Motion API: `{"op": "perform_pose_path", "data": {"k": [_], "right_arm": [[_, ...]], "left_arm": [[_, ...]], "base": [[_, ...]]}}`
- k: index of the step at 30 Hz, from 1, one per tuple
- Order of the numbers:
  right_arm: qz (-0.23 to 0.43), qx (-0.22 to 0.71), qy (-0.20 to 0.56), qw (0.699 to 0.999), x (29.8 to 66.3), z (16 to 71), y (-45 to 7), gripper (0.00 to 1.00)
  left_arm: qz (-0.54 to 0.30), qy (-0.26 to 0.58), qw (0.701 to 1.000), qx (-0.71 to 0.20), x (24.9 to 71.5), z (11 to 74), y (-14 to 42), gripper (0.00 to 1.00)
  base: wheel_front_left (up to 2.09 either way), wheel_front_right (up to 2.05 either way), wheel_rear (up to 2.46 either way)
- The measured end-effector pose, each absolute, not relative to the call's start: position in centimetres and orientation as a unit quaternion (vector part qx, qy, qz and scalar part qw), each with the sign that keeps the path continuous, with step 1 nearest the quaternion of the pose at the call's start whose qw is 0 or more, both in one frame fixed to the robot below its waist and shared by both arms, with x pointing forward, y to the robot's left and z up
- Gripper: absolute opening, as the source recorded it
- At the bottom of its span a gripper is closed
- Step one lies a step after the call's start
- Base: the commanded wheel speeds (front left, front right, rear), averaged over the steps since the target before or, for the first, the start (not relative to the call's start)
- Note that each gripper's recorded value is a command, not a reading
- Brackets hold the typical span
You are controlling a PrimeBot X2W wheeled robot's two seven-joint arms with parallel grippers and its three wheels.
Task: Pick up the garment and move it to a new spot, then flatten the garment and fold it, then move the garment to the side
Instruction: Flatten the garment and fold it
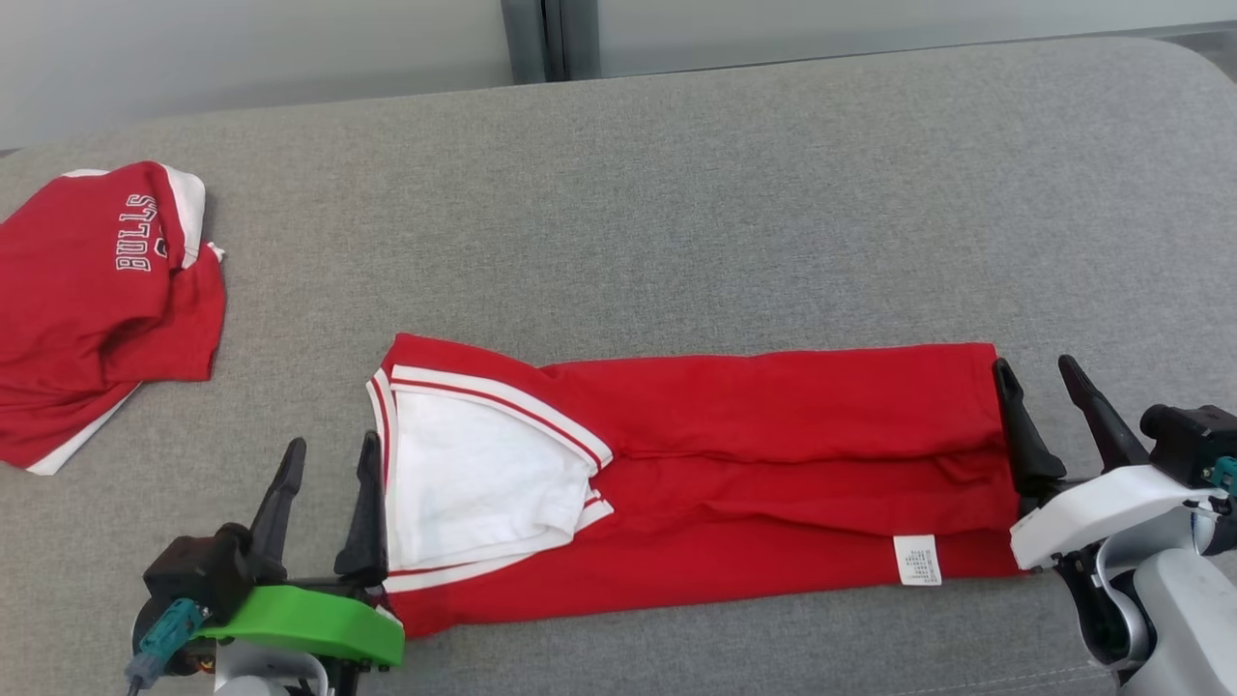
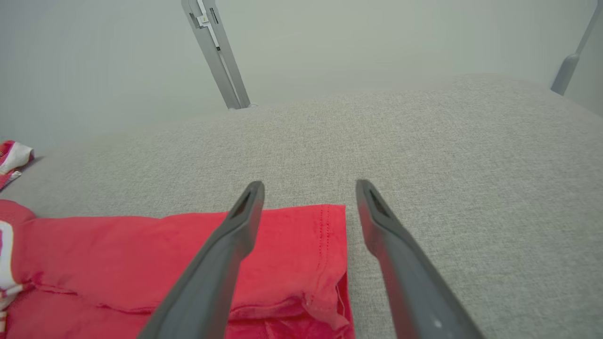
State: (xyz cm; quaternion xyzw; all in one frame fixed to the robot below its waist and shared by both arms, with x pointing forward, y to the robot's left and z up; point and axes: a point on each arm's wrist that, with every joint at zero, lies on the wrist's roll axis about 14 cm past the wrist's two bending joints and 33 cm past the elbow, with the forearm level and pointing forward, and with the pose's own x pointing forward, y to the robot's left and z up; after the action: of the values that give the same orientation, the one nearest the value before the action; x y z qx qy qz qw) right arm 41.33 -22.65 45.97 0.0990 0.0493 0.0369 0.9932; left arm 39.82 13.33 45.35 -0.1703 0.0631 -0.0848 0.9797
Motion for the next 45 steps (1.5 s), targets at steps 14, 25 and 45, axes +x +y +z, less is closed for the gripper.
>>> {"op": "perform_pose_path", "data": {"k": [14,25,45], "right_arm": [[0.014,0.106,0.121,0.987,40.7,41.7,-23.1,1.0],[0.011,0.13,0.185,0.974,39.4,37.9,-21.7,1.0],[-0.063,0.084,0.146,0.984,39.3,41.3,-30.4,0.0]], "left_arm": [[-0.028,-0.026,0.995,-0.095,40.1,49.2,16.7,1.0],[-0.001,-0.014,0.996,-0.088,39.0,48.3,18.9,1.0],[-0.009,-0.028,0.997,-0.076,38.6,49.4,18.5,1.0]], "base": [[0.0,0.0,0.0],[0.0,0.0,0.0],[0.0,0.0,0.0]]}}
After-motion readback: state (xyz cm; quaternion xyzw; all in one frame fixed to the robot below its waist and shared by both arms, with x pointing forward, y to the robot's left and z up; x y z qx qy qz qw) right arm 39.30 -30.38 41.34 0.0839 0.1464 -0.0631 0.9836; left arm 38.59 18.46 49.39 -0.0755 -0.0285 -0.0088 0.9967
